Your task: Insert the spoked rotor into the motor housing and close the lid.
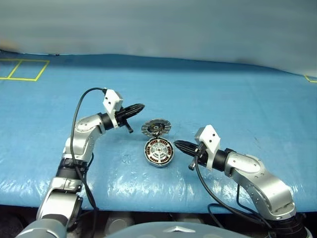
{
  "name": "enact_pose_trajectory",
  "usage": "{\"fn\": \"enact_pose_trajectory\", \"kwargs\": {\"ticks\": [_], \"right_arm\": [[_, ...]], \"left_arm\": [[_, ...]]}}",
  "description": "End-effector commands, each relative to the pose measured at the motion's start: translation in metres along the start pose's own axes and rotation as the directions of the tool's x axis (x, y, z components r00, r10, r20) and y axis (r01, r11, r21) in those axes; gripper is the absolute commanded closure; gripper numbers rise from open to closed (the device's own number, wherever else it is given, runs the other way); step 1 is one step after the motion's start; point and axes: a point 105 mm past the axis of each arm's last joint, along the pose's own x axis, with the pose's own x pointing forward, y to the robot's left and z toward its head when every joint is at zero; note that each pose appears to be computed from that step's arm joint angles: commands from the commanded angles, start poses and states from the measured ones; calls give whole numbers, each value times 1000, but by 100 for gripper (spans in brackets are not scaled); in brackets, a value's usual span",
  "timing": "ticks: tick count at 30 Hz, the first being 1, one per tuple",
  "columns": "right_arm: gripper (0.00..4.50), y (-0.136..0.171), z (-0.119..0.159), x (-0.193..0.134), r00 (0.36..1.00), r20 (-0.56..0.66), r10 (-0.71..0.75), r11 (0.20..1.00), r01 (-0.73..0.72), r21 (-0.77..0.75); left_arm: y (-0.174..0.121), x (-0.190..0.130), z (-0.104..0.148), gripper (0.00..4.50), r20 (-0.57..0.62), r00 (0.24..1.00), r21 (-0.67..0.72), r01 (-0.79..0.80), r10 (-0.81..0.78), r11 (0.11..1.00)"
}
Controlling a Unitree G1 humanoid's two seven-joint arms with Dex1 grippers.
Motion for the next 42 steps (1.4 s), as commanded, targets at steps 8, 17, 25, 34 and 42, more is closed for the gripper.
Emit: {"fn": "enact_pose_trajectory", "kwargs": {"ticks": [8, 17, 25, 34, 42], "right_arm": [[450, -1, 28, -19, 992, 103, -74, 996, 79, -50], [450, -13, 35, -31, 984, 115, -133, 987, 141, -73], [450, -12, 36, -25, 986, 117, -117, 989, 127, -81], [450, -10, 32, -16, 991, 93, -92, 991, 100, -85], [450, -6, 34, -6, 993, 107, -52, 994, 62, -91]], "left_arm": [[-55, 13, -2, 448, -82, 934, 159, 357, -348, 921], [-83, 6, -6, 448, -152, 873, 215, 487, -464, 846], [-96, 5, -32, 448, -240, 840, 207, 533, -486, 820], [-106, -9, -61, 448, -375, 778, 217, 602, -503, 769], [-96, -11, -33, 448, -258, 853, 250, 513, -454, 821]]}}
